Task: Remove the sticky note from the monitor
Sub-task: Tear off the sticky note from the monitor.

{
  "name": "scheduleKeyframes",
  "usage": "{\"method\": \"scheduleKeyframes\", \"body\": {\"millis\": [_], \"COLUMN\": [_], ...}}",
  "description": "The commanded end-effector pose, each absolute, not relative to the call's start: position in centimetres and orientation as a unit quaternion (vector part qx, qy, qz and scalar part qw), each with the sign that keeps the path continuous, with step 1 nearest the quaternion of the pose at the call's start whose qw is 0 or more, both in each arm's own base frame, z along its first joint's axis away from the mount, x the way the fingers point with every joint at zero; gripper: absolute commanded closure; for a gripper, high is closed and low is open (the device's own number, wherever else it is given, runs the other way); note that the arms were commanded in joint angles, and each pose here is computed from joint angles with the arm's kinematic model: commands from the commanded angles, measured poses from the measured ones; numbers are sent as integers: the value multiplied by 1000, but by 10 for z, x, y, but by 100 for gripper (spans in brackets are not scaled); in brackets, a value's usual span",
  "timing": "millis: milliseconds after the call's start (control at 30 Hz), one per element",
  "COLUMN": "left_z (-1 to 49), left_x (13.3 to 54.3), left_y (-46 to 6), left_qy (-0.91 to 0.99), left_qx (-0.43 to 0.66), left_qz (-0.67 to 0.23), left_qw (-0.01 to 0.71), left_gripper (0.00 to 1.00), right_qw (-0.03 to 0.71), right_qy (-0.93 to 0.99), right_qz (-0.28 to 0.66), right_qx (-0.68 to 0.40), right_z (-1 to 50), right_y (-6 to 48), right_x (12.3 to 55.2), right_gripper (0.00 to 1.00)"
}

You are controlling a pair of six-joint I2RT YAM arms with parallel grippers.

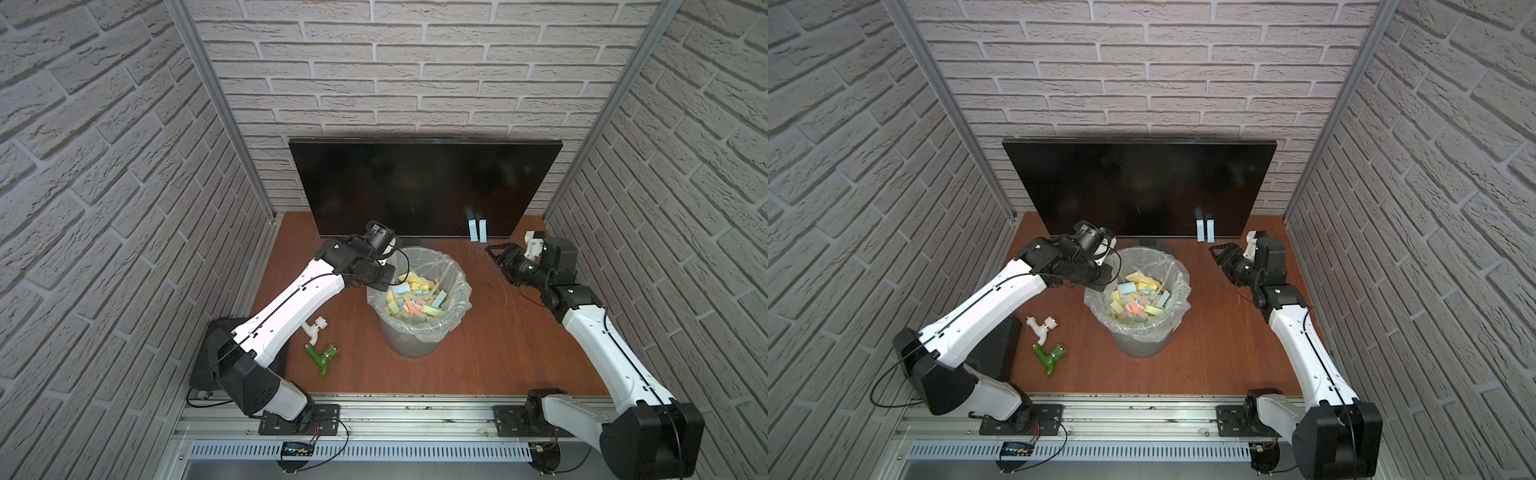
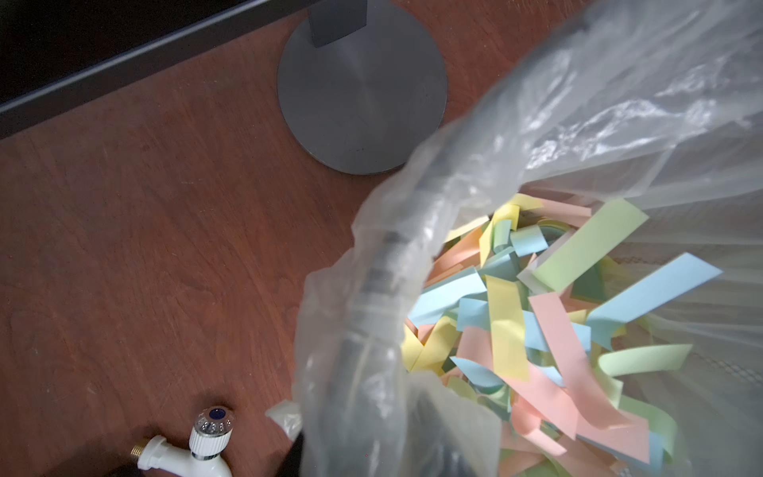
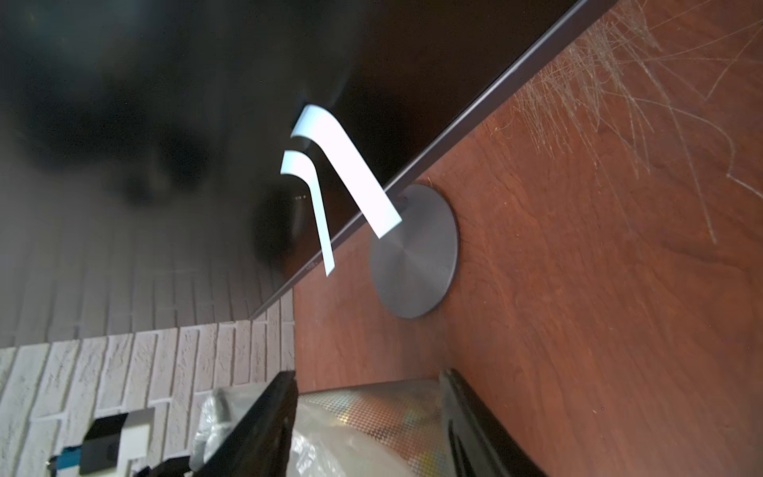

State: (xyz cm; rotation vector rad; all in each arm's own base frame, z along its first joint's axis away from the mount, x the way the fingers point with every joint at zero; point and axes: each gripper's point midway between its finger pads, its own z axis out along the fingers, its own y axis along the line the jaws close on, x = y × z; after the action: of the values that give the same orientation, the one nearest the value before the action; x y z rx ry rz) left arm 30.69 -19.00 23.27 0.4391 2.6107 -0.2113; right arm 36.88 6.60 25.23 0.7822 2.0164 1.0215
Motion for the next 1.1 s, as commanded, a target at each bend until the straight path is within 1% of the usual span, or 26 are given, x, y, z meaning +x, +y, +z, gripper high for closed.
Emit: {"method": "scheduleKeyframes", "body": {"millis": [0,333,467,800,1067], "left_z": [239,239,240,241,240], "left_x": [307,307,306,306,306], "left_y": [-194,-194,-194,-195,-195], "left_qy": [951,951,950,950,950], "left_qx": [159,159,160,160,160], "left_qz": [-88,-88,-89,-90,-91], "left_qw": [251,252,253,254,253], "left_gripper": [66,66,67,67,67], "right_qw": [403,400,402,410,409], "right_qy": [749,746,750,750,750], "right_qz": [434,435,428,425,428], "right_qx": [298,307,304,296,295], "right_z": [273,257,252,251,250], "right_y": [65,62,61,61,62], "right_x": [387,417,421,430,439], "right_gripper": [44,46,46,54,54]}}
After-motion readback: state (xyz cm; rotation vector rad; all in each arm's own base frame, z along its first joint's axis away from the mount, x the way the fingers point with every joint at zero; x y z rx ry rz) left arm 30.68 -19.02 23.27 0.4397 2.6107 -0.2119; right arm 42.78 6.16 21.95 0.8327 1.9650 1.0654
